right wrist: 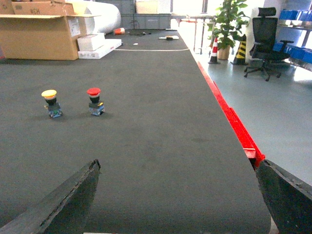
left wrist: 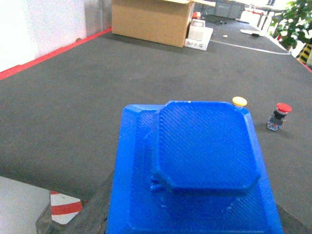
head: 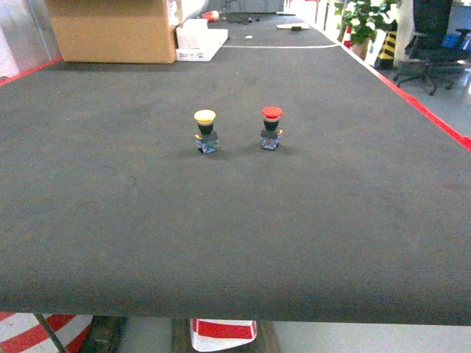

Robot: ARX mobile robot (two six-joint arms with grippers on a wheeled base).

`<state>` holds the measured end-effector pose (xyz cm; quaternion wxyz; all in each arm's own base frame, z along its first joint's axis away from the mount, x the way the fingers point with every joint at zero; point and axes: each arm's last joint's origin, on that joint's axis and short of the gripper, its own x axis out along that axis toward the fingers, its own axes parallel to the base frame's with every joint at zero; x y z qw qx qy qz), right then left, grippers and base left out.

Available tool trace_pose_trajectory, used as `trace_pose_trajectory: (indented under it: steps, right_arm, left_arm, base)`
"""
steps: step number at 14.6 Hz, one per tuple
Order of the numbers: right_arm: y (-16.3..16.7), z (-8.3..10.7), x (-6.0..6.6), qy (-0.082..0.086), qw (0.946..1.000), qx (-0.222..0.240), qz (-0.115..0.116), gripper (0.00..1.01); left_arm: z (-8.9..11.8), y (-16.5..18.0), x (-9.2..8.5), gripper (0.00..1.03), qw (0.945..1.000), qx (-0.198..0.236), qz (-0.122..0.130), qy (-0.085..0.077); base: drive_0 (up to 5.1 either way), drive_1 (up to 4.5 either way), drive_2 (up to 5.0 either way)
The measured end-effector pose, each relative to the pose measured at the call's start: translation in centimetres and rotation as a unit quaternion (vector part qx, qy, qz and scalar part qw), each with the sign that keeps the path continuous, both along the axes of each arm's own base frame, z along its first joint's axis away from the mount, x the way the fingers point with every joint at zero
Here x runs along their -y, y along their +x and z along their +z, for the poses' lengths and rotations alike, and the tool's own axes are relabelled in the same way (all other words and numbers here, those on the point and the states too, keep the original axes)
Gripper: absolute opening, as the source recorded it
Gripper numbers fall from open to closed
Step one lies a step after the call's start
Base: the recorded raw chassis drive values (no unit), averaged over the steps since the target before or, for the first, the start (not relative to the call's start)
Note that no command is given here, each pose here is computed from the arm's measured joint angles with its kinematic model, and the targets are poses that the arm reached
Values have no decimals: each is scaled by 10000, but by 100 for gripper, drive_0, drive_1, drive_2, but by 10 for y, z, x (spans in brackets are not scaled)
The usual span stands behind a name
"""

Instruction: Pick blue part to blue bin on bottom shelf

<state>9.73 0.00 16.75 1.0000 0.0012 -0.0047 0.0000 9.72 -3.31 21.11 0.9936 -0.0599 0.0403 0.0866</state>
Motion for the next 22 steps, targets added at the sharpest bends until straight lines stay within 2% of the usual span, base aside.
trace_pose_trajectory:
  steps: [22]
  right_arm:
    - [0, -1, 0, 2, 10000, -38, -2, 98]
  left_arm:
    - [-1, 1, 0, 43, 10000, -59, -6, 32]
  base:
    - [-160, -160, -160]
